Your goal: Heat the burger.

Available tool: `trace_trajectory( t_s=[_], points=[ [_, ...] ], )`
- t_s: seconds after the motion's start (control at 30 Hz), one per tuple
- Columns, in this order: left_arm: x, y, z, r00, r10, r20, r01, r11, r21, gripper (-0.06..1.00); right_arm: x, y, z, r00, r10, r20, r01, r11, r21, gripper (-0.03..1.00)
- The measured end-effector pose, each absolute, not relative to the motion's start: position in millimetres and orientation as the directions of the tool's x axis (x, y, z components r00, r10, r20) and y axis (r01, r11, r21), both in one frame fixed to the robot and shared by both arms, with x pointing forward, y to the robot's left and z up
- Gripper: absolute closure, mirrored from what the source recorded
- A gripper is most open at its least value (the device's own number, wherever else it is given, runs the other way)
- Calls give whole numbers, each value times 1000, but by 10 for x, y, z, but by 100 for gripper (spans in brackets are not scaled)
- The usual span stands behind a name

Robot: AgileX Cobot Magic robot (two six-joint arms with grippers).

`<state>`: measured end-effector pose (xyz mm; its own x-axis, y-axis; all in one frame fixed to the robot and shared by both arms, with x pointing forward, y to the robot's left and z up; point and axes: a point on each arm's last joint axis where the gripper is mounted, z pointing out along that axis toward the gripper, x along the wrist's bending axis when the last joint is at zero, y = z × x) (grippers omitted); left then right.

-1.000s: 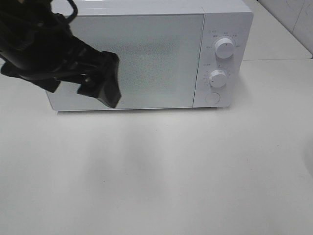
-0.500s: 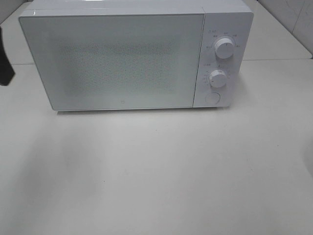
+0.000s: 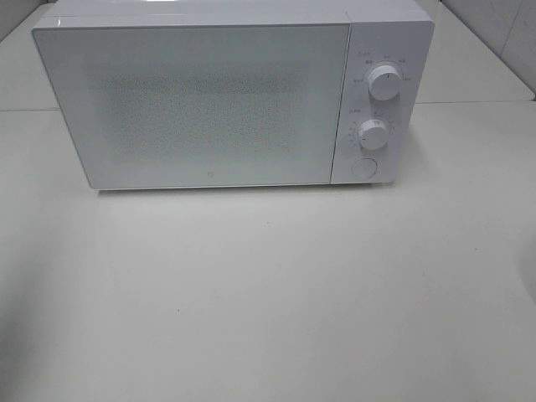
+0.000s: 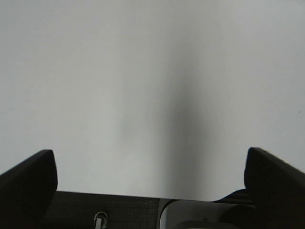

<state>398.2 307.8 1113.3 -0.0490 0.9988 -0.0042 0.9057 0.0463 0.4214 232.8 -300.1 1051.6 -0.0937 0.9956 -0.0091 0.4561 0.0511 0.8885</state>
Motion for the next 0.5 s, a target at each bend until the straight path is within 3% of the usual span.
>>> trace_trajectory(
  t_s=[0.17, 0.5],
  points=[
    [3441, 3028, 10942, -52, 997, -57, 878, 73, 473, -4, 2328, -3001, 10516, -94, 996, -9, 456, 51, 888, 45],
    [3026, 2993, 10764, -42, 997, -70, 786, 76, 613, -4, 2328, -3001, 10516, -94, 996, -9, 456, 51, 888, 45]
  ],
)
